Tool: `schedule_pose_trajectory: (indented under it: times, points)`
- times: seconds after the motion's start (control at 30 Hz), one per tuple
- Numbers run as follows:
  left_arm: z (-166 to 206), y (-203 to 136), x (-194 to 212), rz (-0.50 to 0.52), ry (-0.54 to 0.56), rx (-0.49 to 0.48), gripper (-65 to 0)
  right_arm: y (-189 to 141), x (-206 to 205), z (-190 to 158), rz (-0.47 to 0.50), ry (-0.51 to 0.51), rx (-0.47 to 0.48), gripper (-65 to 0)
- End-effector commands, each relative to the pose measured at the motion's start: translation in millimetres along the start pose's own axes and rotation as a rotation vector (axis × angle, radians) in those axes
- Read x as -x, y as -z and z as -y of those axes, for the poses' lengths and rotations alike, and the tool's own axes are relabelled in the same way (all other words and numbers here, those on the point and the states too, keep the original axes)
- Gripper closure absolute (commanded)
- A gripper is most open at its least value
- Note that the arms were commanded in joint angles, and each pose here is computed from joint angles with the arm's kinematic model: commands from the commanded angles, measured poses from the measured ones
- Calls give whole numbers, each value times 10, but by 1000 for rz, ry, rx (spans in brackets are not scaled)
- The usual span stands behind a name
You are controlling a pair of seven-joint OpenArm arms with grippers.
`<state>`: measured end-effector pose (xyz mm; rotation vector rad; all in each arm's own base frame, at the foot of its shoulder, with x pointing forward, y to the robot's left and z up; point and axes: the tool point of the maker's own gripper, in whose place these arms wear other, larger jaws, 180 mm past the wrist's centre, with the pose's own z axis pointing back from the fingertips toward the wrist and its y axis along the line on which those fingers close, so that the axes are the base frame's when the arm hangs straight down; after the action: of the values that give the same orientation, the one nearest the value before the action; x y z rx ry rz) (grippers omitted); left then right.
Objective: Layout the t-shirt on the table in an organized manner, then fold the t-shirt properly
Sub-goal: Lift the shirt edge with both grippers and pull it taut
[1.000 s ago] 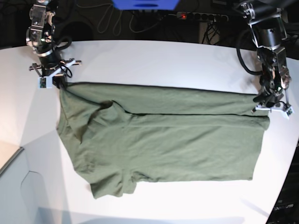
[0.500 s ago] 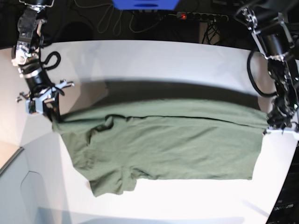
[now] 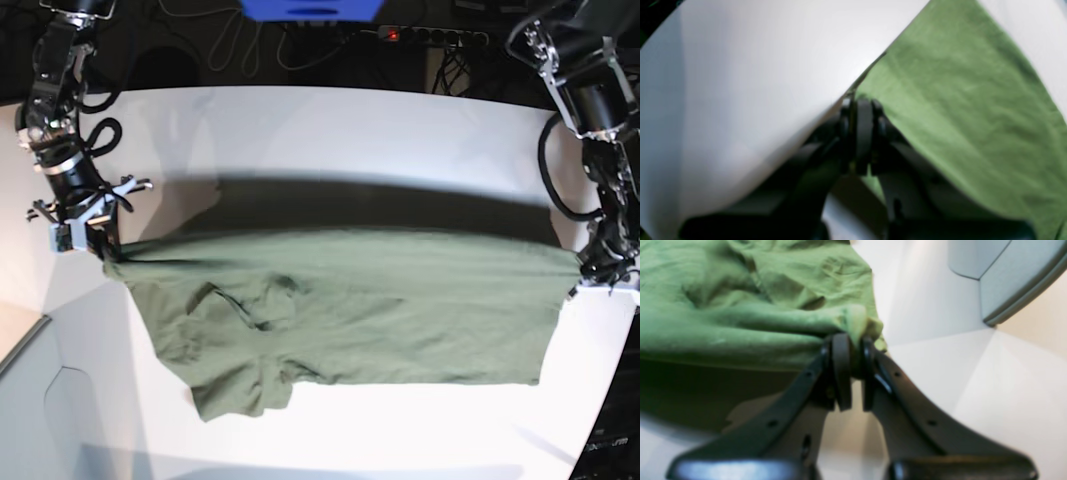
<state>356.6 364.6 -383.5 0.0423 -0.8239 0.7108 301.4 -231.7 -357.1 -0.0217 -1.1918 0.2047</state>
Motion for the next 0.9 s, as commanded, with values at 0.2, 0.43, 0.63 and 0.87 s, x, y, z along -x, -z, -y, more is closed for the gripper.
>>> schedule_pose_trajectory:
  times: [0.2, 0.43, 0.63, 0.87]
  points:
    - [-247, -61, 76, 12, 27, -42, -1, -234, 147, 81, -15, 1, 18, 0]
    - [-543, -109, 488, -65, 52, -93, -1, -488, 546, -9, -120, 14, 0, 0]
    - [-878, -335, 677, -55, -4, -150, -1, -672, 781, -65, -186, 21, -10, 0]
    - [-1038, -503, 801, -61, 28, -173, -1, -970, 1066, -148, -274, 23, -29, 0]
